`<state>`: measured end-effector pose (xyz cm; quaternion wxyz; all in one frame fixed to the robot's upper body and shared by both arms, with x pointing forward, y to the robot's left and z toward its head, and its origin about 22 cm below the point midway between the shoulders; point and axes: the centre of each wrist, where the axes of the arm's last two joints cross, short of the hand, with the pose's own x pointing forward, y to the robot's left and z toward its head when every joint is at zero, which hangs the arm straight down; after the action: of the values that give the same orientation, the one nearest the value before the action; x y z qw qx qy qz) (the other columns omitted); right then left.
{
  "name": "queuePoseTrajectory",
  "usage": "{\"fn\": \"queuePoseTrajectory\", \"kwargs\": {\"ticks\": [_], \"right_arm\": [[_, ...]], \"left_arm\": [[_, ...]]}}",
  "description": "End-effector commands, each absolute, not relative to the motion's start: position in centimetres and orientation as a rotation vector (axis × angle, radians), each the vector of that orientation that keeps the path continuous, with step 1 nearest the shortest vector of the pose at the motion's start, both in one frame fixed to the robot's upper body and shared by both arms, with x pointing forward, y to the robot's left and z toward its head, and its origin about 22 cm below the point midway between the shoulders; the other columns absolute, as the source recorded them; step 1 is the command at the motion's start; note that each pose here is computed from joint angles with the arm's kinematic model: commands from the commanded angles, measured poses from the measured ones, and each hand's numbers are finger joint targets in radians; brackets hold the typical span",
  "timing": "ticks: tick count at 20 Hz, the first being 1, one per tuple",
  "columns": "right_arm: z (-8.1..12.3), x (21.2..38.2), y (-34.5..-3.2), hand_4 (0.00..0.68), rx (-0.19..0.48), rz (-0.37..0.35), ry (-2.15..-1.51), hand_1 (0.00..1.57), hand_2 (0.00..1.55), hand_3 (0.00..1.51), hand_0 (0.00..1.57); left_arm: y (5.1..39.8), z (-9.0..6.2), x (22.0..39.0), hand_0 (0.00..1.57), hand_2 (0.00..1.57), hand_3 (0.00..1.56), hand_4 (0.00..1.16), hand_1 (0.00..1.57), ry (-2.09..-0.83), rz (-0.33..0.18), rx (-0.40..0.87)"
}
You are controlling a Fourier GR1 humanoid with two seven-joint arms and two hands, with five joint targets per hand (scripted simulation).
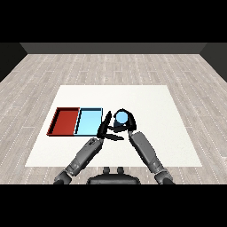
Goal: Pick the blue can and put it in the blue box
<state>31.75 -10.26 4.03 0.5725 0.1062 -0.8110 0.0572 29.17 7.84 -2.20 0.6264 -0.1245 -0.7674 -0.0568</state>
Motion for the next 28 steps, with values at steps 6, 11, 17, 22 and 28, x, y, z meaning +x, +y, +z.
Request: {"fn": "queuePoseTrajectory", "kwargs": {"ticks": [6, 11, 17, 22, 28], "right_arm": [[2.8, 31.7, -8.9, 0.552, 0.272, 0.144, -1.903, 1.43, 1.46, 1.37, 1.43], [3.8, 32.0, -9.0, 0.553, 0.306, 0.149, -1.892, 1.43, 1.46, 1.38, 1.43], [5.8, 33.1, -7.5, 0.531, 0.291, 0.151, -1.894, 1.44, 1.47, 1.38, 1.44], [4.0, 32.1, -5.8, 0.535, 0.286, 0.173, -1.907, 1.46, 1.46, 1.37, 1.46], [5.8, 30.4, -7.8, 0.483, 0.298, 0.185, -1.925, 1.44, 1.45, 1.36, 1.44]], "left_arm": [[5.6, -1.4, 29.0, 0.00, 0.00, 0.00, 0.00, 0.00, -1.731, -0.145, -0.281], [6.9, -1.2, 31.0, 0.00, 0.00, 0.00, 0.00, 0.00, -1.724, -0.149, -0.279], [4.6, -0.9, 29.9, 0.00, 0.00, 0.00, 0.00, 0.00, -1.733, -0.177, -0.264], [5.2, -1.1, 29.6, 0.00, 0.00, 0.00, 0.00, 0.00, -1.749, -0.155, -0.267], [5.9, -1.4, 31.0, 0.00, 0.00, 0.00, 0.00, 0.00, -1.739, -0.197, -0.275]]}}
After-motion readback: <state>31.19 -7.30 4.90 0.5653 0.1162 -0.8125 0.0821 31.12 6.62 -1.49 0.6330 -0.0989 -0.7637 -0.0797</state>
